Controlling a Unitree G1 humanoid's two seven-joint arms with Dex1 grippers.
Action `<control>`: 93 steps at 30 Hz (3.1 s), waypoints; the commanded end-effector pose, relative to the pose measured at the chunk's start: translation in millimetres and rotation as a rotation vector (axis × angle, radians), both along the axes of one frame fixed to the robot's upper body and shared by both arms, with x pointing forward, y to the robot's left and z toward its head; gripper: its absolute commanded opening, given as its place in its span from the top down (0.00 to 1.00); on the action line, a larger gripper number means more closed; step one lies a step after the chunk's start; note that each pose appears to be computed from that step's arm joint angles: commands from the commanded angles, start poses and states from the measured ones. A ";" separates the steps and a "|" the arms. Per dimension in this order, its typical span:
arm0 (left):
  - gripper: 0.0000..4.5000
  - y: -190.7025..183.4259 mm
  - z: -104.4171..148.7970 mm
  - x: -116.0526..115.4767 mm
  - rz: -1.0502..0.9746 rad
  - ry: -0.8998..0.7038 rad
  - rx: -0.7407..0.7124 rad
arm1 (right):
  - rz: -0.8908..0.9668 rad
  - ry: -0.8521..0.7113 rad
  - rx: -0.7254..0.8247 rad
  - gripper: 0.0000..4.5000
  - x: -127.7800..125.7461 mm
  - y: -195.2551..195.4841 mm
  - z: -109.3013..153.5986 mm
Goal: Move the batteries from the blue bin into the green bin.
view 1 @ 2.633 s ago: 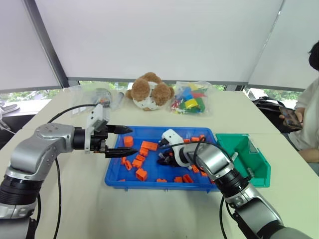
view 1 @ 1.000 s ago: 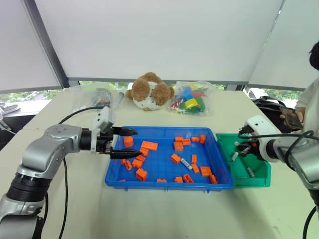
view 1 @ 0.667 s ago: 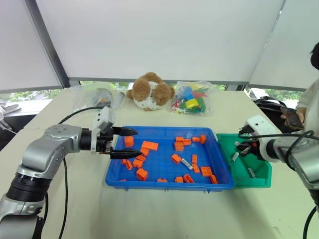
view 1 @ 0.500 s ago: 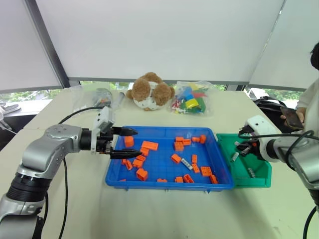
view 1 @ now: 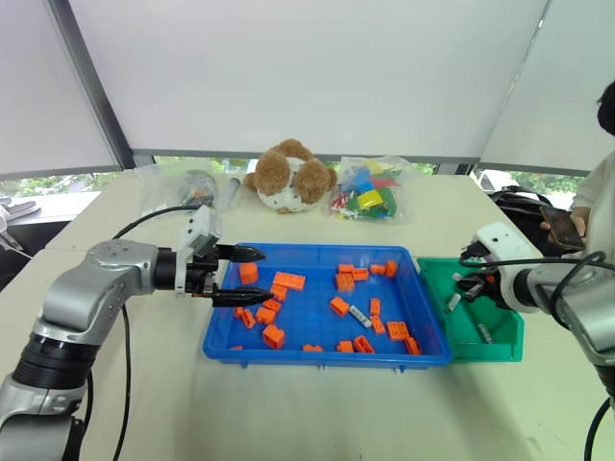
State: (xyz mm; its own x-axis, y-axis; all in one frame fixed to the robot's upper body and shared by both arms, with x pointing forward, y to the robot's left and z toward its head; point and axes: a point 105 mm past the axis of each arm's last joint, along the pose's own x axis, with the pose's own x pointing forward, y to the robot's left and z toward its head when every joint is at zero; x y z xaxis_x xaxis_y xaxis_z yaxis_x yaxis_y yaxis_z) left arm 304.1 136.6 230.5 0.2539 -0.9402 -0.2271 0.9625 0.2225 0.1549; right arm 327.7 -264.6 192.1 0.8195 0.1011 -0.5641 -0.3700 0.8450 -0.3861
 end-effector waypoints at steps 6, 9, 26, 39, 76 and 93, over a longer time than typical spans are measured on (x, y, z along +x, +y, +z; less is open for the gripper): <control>0.00 -0.3 9.9 -1.5 -0.006 -0.049 0.004 | -0.001 -0.073 -0.018 0.99 -0.6 -2.9 20.5; 0.00 -2.6 12.0 -1.7 -0.018 -0.044 -0.012 | 0.037 -0.056 -0.001 0.75 -0.1 3.3 9.2; 0.00 -3.6 13.2 -0.3 -0.021 -0.039 -0.017 | 0.163 -0.108 0.043 0.00 -2.3 30.3 26.2; 0.00 -4.5 15.4 1.4 -0.016 -0.054 -0.011 | 0.455 -0.104 0.106 0.00 13.2 113.4 36.0; 0.00 -3.9 10.7 -2.4 0.009 -0.049 -0.007 | 0.456 0.197 0.139 0.50 14.5 152.5 -76.1; 0.00 -3.9 10.7 -2.4 0.009 -0.049 -0.007 | 0.457 0.197 0.138 0.50 15.0 152.4 -76.5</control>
State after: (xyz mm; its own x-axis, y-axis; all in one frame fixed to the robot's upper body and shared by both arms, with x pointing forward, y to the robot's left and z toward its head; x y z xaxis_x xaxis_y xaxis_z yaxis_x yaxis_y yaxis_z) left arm 304.5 131.1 231.2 0.2638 -0.9383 -0.2235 0.9590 0.2304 0.1648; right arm 341.5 -112.5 114.9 0.5514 0.5077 -0.6619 -0.7693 0.6164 -0.1680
